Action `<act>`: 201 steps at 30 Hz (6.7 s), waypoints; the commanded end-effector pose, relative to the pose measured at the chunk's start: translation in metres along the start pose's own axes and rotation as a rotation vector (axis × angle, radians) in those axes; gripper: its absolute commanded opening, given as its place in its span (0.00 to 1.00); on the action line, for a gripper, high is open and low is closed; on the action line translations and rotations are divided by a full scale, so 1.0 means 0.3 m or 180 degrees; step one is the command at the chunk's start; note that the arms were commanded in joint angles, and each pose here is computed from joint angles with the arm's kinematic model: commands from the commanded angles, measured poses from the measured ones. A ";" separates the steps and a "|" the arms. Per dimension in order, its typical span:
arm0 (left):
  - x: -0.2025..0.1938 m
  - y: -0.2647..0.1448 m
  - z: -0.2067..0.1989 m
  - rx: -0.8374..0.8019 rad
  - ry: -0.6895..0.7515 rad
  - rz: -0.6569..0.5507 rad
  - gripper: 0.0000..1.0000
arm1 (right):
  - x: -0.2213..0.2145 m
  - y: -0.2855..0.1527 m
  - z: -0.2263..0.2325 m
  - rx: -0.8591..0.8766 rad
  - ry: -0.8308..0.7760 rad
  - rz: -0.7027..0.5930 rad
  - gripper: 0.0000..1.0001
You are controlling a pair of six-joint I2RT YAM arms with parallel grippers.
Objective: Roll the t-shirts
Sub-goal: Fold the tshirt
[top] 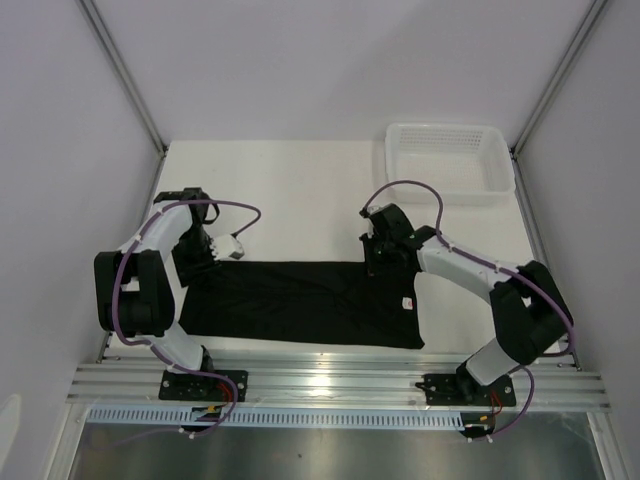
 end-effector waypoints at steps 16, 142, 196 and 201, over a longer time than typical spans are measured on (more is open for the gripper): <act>0.032 -0.026 0.058 0.0438 -0.0622 -0.0276 0.45 | -0.101 0.136 0.028 0.0494 -0.0290 0.0427 0.00; 0.170 -0.001 0.071 0.0536 -0.2303 -0.0349 0.46 | 0.059 -0.050 -0.184 -0.0509 0.0920 -0.0669 0.11; -0.070 -0.059 0.231 0.1335 -0.2940 -0.0377 0.49 | 0.613 0.601 -0.067 -0.1153 -0.0224 -0.0910 0.00; -0.071 -0.057 0.225 0.1316 -0.2967 -0.0409 0.49 | 0.724 0.659 -0.044 -0.1122 -0.0265 -0.1081 0.00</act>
Point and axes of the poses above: each gripper's point midway between its finger pads, its own y axis out along the fingers, its own z axis along the line the jaws close on, x = y × z, the point moved 9 cm from there along -y, back along the fingers, and after that the axes turned 10 degrees about y, right-handed, at the moved point
